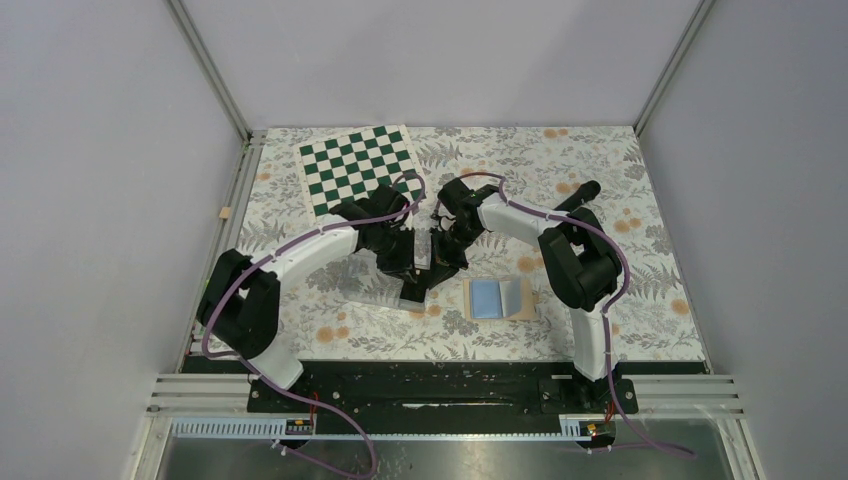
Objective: Put the credit cards into the card holder
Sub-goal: Pick up the credit card from the storage box.
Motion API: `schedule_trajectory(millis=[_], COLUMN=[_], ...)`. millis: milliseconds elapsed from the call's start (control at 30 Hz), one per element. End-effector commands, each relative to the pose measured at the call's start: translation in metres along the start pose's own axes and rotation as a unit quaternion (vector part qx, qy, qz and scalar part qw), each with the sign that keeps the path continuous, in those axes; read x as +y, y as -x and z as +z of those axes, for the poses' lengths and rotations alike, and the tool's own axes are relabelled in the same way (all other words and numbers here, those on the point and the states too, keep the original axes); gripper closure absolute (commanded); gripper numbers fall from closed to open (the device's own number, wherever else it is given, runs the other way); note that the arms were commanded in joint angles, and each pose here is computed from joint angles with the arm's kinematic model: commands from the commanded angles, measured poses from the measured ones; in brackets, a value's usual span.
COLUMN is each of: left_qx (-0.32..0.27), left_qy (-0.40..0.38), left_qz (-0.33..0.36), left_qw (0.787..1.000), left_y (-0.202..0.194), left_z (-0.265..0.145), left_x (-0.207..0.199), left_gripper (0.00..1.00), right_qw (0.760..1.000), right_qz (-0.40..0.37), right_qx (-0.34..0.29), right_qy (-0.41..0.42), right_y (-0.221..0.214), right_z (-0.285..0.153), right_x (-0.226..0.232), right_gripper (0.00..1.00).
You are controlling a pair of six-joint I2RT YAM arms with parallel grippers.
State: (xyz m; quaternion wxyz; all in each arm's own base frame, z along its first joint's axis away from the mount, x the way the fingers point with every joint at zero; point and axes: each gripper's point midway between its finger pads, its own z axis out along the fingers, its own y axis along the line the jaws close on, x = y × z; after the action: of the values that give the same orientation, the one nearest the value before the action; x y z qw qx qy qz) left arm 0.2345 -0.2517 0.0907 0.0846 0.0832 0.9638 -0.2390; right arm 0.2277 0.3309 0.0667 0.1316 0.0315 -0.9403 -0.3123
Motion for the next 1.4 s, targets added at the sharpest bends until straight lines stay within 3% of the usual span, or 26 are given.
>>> schedule_trajectory(millis=[0, 67, 167, 500, 733, 900, 1033, 1367], left_qx=[-0.041, -0.045, -0.044, -0.016, -0.002, 0.000, -0.009, -0.005], left_qy=[-0.010, 0.003, 0.013, 0.013, 0.008, -0.007, -0.013, 0.014], left_qz=[0.003, -0.001, -0.014, -0.040, -0.041, -0.034, -0.028, 0.006], left_qw=[0.999, 0.999, 0.999, 0.999, 0.999, 0.999, 0.999, 1.000], left_y=[0.015, 0.016, 0.015, 0.010, 0.002, 0.001, 0.004, 0.001], left_z=[-0.015, -0.015, -0.013, 0.006, 0.014, 0.014, 0.011, 0.009], left_x=[-0.010, -0.004, 0.005, 0.022, 0.024, 0.019, 0.014, 0.008], left_gripper=[0.84, 0.72, 0.62, 0.61, 0.73, 0.91, 0.99, 1.00], right_qw=[1.000, 1.000, 1.000, 1.000, 1.000, 1.000, 1.000, 1.000], right_qz=[-0.012, -0.011, -0.012, -0.012, -0.013, -0.011, -0.011, -0.009], right_qx=[0.005, 0.005, 0.005, 0.007, 0.007, 0.009, 0.009, 0.012], right_qy=[0.008, 0.008, 0.009, 0.010, 0.010, 0.009, 0.010, 0.007], right_y=[-0.002, -0.001, -0.001, -0.003, -0.002, -0.002, -0.003, -0.005], right_z=[0.003, 0.003, 0.003, 0.003, 0.003, 0.005, 0.004, 0.006], right_x=[0.006, 0.006, 0.007, 0.007, 0.006, 0.005, 0.005, 0.002], right_gripper=[1.00, 1.00, 1.00, 1.00, 1.00, 1.00, 1.00, 1.00])
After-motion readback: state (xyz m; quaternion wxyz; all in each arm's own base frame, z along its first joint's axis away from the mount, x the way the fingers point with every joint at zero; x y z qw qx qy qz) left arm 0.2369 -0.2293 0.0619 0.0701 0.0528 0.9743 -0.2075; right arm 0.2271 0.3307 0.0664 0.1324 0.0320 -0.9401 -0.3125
